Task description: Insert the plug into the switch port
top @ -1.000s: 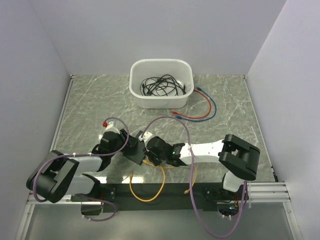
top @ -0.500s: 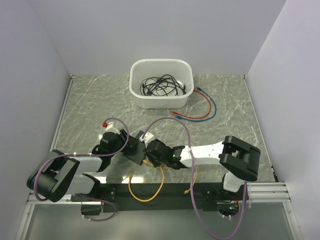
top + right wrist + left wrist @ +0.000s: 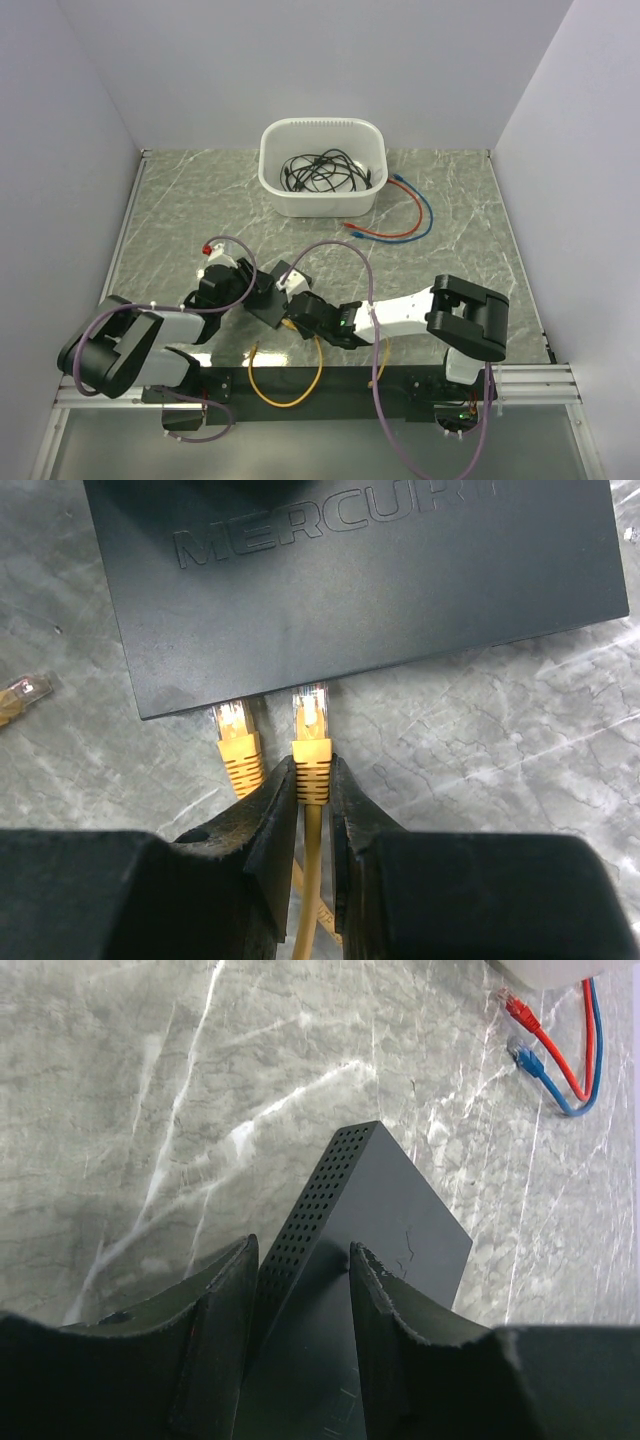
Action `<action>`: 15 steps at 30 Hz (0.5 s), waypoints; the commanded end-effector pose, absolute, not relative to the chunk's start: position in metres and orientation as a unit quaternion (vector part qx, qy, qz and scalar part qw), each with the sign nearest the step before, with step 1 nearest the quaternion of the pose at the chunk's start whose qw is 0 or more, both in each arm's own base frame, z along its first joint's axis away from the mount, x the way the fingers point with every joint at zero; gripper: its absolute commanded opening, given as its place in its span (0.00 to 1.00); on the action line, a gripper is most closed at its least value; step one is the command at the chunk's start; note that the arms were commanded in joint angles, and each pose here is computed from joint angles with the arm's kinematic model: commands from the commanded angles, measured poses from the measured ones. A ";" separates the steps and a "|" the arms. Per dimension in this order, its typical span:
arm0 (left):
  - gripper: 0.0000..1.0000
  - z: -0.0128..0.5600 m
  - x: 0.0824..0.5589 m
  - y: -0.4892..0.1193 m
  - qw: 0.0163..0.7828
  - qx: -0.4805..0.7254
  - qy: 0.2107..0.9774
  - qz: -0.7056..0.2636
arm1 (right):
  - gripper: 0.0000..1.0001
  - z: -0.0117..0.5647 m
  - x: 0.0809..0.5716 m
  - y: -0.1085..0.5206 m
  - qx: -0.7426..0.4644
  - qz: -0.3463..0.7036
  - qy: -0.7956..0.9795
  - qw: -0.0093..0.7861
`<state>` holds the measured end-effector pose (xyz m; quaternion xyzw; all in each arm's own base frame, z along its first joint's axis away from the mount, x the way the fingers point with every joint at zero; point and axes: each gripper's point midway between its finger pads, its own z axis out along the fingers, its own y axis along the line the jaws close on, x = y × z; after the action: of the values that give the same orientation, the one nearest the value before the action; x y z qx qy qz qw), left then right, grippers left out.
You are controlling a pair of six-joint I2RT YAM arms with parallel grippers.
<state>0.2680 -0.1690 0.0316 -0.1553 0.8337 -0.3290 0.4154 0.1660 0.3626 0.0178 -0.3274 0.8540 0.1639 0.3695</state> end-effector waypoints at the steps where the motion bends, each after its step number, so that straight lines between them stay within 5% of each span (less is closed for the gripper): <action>1: 0.47 0.013 0.245 -0.178 0.363 -0.142 0.855 -0.341 | 0.00 0.041 0.179 0.395 -0.288 0.222 0.829 0.424; 15: 0.46 0.005 0.234 -0.189 0.343 -0.126 0.854 -0.370 | 0.00 0.046 0.178 0.408 -0.296 0.245 0.812 0.440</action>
<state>0.2761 -0.1702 0.0306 -0.1541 0.8238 -0.3361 0.4296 0.1683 0.3687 0.0181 -0.3260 0.8386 0.1840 0.3957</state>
